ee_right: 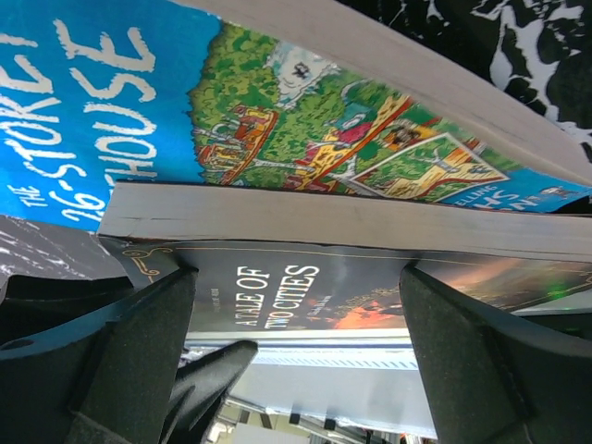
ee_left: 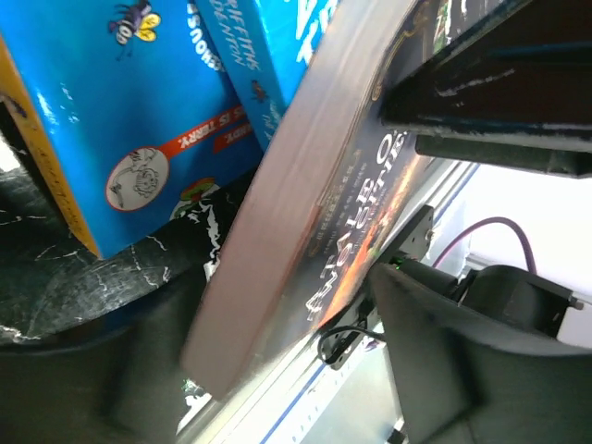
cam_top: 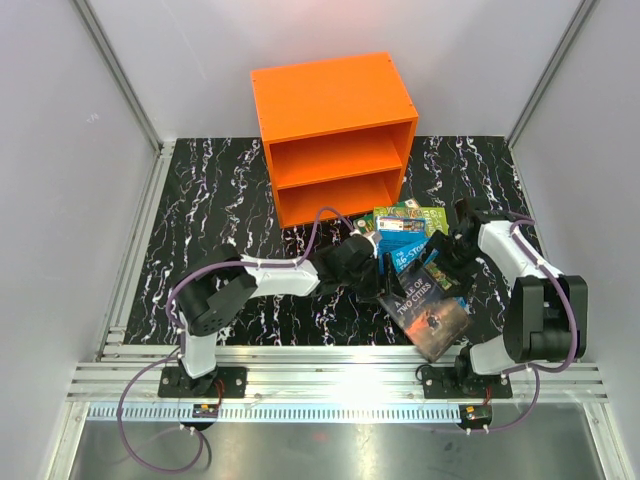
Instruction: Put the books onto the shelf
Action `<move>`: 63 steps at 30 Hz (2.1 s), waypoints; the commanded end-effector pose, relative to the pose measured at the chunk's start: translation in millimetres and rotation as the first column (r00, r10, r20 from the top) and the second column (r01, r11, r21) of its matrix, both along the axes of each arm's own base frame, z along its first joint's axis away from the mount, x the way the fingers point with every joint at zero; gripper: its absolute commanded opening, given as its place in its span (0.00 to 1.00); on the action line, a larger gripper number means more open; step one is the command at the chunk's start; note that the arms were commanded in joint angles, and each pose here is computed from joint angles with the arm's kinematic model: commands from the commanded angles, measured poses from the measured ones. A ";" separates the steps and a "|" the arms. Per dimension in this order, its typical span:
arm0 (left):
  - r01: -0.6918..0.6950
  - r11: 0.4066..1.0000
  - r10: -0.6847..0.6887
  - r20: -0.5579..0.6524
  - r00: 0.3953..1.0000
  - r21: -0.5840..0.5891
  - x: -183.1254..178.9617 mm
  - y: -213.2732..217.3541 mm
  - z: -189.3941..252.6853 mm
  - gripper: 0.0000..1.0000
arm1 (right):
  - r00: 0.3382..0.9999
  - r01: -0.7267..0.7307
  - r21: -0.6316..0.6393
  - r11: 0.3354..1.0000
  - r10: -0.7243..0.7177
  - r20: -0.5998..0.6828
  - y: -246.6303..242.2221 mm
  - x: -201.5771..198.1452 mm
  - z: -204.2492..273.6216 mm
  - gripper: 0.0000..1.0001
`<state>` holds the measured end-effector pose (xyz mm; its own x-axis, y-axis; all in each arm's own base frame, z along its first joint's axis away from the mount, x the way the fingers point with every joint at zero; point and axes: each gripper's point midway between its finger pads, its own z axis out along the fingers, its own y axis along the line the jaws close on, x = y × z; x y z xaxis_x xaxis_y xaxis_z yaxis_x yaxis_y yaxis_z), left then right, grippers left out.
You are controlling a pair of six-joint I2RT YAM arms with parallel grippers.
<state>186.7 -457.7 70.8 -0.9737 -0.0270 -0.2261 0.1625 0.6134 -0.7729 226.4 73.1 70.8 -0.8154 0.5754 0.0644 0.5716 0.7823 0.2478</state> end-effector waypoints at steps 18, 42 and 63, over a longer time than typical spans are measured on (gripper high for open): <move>0.055 0.998 -0.057 0.141 0.988 0.020 -2.6 37.1 75.9 0.00 | 0.970 -0.054 0.236 0.970 -0.005 0.241 38.9 28.7 41.5 1.00; 0.171 0.958 -0.060 0.425 0.903 -0.230 -39.2 157.1 310.0 0.00 | 0.567 -0.737 0.547 0.396 -0.076 0.820 171.7 12.5 260.4 1.00; 0.115 0.873 0.138 0.465 0.874 -0.475 -28.5 193.1 402.9 0.00 | 0.554 -0.813 0.560 0.161 -0.080 0.828 196.7 -31.2 286.9 1.00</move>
<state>159.1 -264.3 374.3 -0.8738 -0.1390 -0.4660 0.3728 0.4240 -0.8254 227.0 267.1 348.3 -0.9401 0.1797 -0.2896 -0.3131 -0.1201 0.9421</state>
